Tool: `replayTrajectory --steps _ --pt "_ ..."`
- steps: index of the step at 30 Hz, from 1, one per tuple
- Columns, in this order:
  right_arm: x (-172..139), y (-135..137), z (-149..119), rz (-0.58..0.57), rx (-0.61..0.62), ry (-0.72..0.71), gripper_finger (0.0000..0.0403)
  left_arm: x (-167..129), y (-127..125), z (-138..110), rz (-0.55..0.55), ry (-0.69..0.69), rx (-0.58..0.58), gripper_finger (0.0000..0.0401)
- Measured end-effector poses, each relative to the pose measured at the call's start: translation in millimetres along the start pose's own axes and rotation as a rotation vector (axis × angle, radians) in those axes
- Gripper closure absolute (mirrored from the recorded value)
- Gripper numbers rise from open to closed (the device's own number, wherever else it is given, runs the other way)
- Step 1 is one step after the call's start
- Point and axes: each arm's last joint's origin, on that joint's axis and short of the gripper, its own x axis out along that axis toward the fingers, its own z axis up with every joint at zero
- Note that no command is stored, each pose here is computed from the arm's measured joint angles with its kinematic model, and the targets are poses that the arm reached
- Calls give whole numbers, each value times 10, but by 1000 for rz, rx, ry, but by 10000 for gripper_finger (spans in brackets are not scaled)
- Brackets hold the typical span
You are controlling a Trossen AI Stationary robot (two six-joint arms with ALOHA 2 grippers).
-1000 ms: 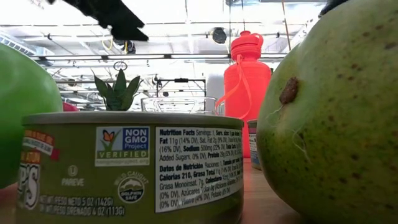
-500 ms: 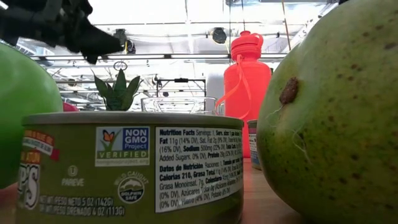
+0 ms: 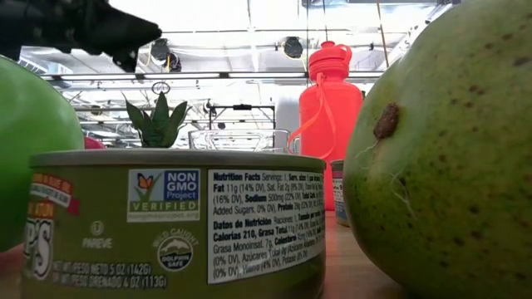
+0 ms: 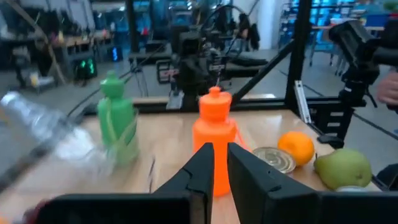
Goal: Pick & Place Food Item
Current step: Adjust the orange water bottle
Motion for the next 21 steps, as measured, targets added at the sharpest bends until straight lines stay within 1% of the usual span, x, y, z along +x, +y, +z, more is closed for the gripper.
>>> replayTrajectory --steps 2,4,6,8,12,15,21 --pt "33 28 -16 6 13 21 402 51 -39 13 -15 -35 23 350" --pt "79 84 -19 43 12 37 402 97 -68 14 -27 -56 23 350" --pt "156 145 39 68 -2 45 402 131 -80 -3 -32 -56 18 350" --pt "235 206 72 52 -24 58 402 159 -84 -2 -31 -60 8 350" --pt "387 325 14 9 -31 150 402 195 -89 1 -33 -47 -4 350" --pt "493 424 -6 14 18 133 402 209 -91 -16 -33 -32 -3 350" --pt "652 599 -154 40 75 163 402 211 -86 -20 -30 -29 -2 350"
